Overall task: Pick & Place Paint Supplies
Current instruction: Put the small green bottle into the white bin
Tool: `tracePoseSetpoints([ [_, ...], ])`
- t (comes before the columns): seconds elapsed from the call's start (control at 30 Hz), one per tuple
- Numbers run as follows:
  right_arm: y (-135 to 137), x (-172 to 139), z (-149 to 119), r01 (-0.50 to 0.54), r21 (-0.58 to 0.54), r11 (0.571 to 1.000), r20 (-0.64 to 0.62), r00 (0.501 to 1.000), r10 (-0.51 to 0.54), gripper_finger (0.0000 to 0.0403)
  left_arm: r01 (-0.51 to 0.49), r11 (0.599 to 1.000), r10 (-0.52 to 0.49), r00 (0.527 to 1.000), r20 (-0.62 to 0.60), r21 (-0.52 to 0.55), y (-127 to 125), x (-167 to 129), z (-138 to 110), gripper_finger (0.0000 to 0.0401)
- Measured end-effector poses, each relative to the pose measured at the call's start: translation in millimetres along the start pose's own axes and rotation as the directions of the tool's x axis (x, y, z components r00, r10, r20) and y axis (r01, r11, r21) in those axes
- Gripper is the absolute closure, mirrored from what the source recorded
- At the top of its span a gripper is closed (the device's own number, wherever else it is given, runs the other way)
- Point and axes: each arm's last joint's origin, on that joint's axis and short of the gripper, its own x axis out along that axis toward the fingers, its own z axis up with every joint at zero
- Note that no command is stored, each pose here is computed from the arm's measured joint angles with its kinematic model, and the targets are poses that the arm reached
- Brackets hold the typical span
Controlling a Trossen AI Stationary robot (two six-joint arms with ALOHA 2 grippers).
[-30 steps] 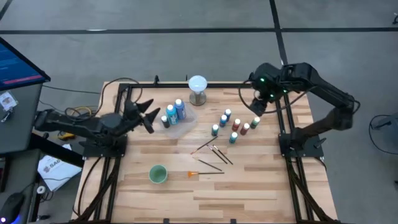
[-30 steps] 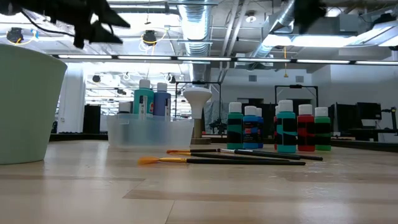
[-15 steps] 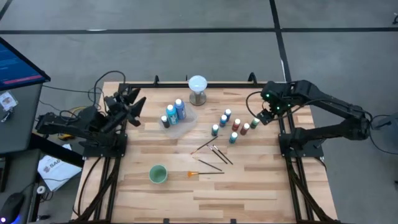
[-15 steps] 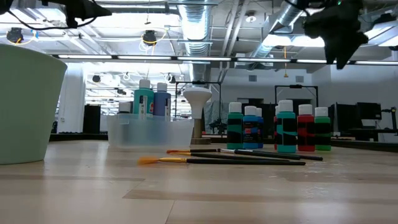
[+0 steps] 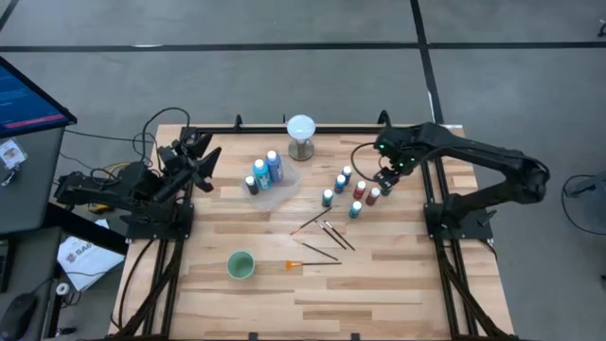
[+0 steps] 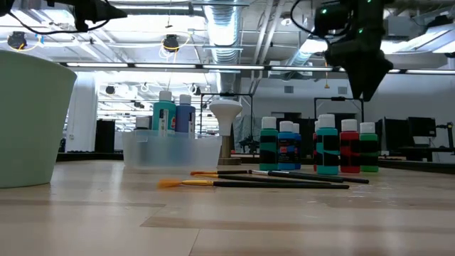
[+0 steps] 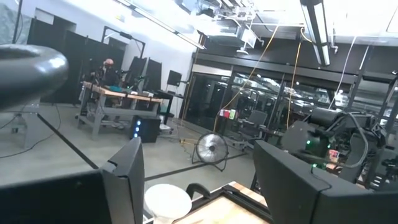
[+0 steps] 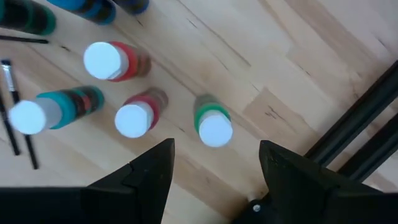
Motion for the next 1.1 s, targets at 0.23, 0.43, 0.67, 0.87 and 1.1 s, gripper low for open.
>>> tracePoseSetpoints([
  [0.23, -0.3, 16.4, 8.2, 0.022, -0.026, 0.999, -0.042, 0.999, -0.023, 0.0172, 0.000, 1.000, 0.000, 1.000, 0.000, 0.000, 0.0, 0.0, 0.0, 0.0191],
  [0.43, -13.5, 37.6, -4.7, 0.022, 0.028, 0.999, -0.053, 0.998, -0.021, 0.0172, 0.001, 1.000, -0.001, 1.000, 0.000, 0.000, 0.0, 0.0, 0.0, 0.0191],
  [0.67, -14.3, 48.2, -11.5, -0.054, 0.059, 0.997, -0.026, 0.998, 0.055, 0.0172, 0.003, 1.000, -0.003, 1.000, -0.001, 0.000, -0.1, 0.0, -0.2, 0.0191],
  [0.87, -13.4, 50.9, -9.7, -0.052, 0.059, 0.997, -0.029, 0.998, 0.054, 0.0175, -0.004, 1.000, 0.004, 1.000, -0.001, 0.000, 0.0, 0.1, -0.3, 0.0191],
  [1.1, -13.7, 50.8, -10.5, -0.048, 0.066, 0.997, -0.039, 0.998, 0.050, 0.0221, -0.007, 1.000, 0.007, 1.000, -0.002, 0.001, 0.1, 0.1, -0.5, 0.0191],
])
